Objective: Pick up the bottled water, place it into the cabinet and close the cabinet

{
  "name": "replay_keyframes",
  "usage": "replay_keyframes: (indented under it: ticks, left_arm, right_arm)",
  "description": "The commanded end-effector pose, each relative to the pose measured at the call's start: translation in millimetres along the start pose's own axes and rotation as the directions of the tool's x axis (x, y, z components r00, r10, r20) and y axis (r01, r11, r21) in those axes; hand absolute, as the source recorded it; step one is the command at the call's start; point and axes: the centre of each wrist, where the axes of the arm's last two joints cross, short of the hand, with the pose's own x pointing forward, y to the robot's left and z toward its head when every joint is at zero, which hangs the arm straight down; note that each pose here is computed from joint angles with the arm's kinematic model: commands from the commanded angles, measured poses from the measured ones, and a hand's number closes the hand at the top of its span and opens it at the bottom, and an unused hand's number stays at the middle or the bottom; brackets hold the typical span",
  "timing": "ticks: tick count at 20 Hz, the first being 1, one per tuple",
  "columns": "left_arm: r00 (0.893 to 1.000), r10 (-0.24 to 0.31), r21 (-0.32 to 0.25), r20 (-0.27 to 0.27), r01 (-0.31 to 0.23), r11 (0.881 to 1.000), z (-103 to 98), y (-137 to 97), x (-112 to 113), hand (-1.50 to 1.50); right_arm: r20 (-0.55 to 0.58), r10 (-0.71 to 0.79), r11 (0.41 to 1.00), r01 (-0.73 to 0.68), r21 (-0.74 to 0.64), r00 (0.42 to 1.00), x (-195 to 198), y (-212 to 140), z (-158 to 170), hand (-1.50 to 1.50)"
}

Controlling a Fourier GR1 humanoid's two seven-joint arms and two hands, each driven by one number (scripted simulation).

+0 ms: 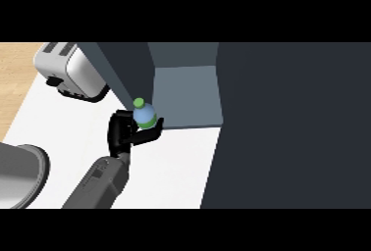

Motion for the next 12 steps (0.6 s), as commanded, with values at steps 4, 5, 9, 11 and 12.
replay_keyframes:
  ticks: [4, 5, 9, 11, 12]
  left_arm:
    - [0.983, -0.01, -0.076, 0.181, 0.025, 0.997, -40, -74, 76, 1.5]
    - [0.982, -0.036, -0.063, 0.185, 0.049, 0.997, -43, -68, 74, 1.5]
    - [0.983, -0.057, -0.024, 0.175, 0.062, 0.998, -39, -68, 64, 1.5]
    - [0.976, -0.079, -0.029, 0.204, 0.087, 0.996, -41, -64, 68, 1.5]
    - [0.966, -0.115, 0.004, 0.229, 0.117, 0.993, -48, -55, 66, 1.5]
  right_arm:
    - [0.022, -0.021, 1.0, 0.021, 0.003, 1.0, 8, -4, 4, -1.5]
    - [0.042, -0.014, 1.0, 0.014, 0.012, 0.999, 10, -3, 5, -1.5]
    - [0.026, -0.019, 0.999, 0.018, 0.044, 0.999, 10, -2, 8, -1.5]
    - [0.02, -0.02, 1.0, 0.019, 0.021, 1.0, 13, -4, 10, -1.5]
    - [0.033, 0.002, 0.999, -0.003, 0.04, 0.999, 5, -3, 6, -1.5]
